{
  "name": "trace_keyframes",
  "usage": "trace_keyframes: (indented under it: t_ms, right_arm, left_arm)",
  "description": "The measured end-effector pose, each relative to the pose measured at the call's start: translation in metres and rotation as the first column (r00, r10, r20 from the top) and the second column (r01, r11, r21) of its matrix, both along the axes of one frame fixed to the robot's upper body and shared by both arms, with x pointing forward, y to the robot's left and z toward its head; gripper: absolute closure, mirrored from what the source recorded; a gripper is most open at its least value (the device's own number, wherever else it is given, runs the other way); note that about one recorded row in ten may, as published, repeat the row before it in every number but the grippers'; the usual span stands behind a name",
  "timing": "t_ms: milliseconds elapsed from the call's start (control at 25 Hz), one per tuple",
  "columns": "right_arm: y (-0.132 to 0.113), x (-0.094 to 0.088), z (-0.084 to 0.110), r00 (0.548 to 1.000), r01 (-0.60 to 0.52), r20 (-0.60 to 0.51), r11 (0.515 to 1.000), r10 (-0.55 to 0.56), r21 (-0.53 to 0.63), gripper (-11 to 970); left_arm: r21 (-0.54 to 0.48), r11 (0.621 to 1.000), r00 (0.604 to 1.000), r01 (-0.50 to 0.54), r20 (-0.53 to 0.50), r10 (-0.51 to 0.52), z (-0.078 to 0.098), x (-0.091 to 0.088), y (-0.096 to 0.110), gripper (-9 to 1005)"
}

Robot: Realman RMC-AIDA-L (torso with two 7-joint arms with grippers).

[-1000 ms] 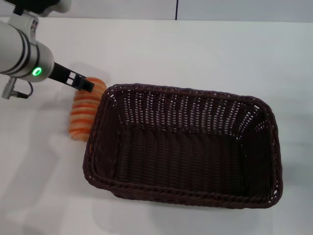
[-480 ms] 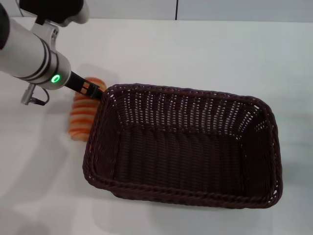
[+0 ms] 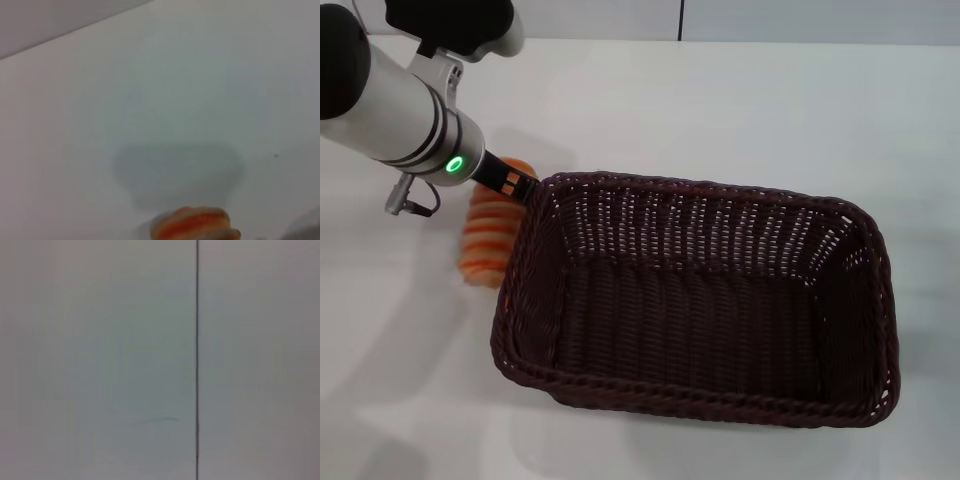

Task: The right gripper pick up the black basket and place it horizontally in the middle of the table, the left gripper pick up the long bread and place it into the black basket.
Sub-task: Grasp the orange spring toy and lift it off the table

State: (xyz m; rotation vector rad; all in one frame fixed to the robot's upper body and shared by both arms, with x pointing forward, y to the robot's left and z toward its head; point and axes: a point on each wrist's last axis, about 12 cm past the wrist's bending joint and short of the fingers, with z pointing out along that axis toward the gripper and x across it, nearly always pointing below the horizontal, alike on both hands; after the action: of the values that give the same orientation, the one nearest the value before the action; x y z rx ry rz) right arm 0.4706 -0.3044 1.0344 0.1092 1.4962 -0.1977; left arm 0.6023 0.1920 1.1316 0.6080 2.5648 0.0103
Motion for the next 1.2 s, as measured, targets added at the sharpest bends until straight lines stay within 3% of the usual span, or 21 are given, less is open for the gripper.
trace_keyframes:
  t_ms: [480,840,1000,1200]
  right_arm:
    - [0.002,0.002,0.001,1.0,-0.017,0.001,1.0,0.017,-0.01,198]
    - [0.002,0.006,0.004,1.0,-0.022,-0.002,1.0,0.022,-0.005,197]
    - [0.002,0.007,0.004,1.0,-0.018,0.001,1.0,0.018,-0.006,196]
    - [0.001,0.007,0.005,1.0,-0.015,0.005,1.0,0.015,-0.007,196]
  left_arm:
    - [0.042,0.999,1.0,-0.008,0.008,0.008,-0.008,0.007,0.003,234]
    - [0.055,0.998,0.998,0.04,0.042,-0.042,0.003,0.008,-0.001,374]
    - [0.068,0.992,0.99,0.102,0.092,-0.108,0.016,0.007,-0.008,425]
    - [0.097,0.972,0.935,0.214,0.268,-0.233,0.057,0.006,-0.017,474]
